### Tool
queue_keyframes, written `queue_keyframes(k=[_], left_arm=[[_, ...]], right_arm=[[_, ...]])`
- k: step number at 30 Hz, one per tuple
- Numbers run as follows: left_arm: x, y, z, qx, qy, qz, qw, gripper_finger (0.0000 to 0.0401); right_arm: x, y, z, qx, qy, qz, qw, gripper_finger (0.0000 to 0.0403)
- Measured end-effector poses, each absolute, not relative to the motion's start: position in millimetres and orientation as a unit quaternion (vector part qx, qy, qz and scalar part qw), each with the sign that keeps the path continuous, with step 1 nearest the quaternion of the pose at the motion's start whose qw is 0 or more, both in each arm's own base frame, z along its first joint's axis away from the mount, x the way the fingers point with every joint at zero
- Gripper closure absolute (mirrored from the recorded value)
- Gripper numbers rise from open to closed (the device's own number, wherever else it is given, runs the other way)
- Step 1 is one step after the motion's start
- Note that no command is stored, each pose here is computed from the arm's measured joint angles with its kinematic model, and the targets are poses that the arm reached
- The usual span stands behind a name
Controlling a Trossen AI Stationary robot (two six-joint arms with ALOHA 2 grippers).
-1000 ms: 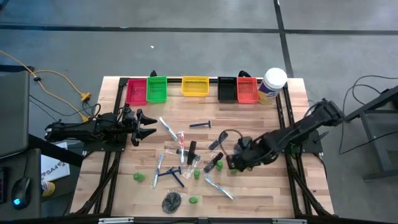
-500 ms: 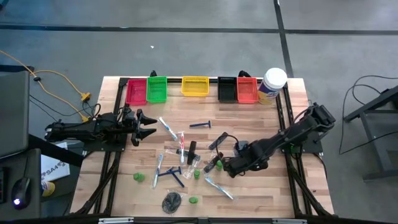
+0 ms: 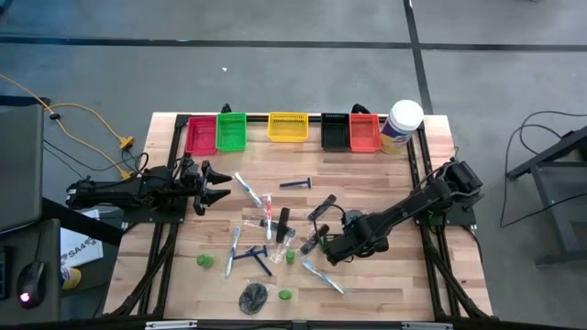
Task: Pick & Place Travel size toiletries
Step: Put the green shampoo bottle into the orange bin
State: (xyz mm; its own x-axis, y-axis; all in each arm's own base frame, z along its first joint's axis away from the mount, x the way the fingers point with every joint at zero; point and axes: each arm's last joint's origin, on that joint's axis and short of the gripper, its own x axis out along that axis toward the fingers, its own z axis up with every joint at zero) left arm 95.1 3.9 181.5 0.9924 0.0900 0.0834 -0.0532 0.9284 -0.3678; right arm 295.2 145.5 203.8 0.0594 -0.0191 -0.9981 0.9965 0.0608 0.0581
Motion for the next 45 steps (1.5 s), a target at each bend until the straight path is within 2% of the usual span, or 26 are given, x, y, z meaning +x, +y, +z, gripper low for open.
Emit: queue_keyframes(k=[7, 15, 18, 25, 30, 37, 45], left_arm=[[95, 4, 182, -0.186, -0.049, 0.037, 0.981, 0.0160], [95, 4, 182, -0.186, -0.050, 0.037, 0.981, 0.0160], [95, 4, 181, -0.186, -0.049, 0.037, 0.981, 0.0160], [95, 4, 181, -0.186, -0.049, 0.037, 0.981, 0.0160], [95, 4, 182, -0.186, -0.049, 0.037, 0.981, 0.0160], [95, 4, 182, -0.186, -0.050, 0.037, 0.981, 0.0160], [95, 4, 181, -0.186, -0.049, 0.037, 0.981, 0.0160]], right_arm=[[297, 144, 197, 0.483, 0.498, -0.489, 0.529, 0.0198], [296, 144, 197, 0.482, 0.507, -0.485, 0.524, 0.0288], [297, 145, 197, 0.486, 0.507, -0.480, 0.526, 0.0310], [297, 145, 197, 0.484, 0.520, -0.471, 0.523, 0.0296], [292, 144, 206, 0.479, 0.532, -0.460, 0.525, 0.0315], [273, 132, 237, 0.482, 0.533, -0.458, 0.524, 0.0315], [250, 93, 279, 0.481, 0.504, -0.450, 0.558, 0.0315]])
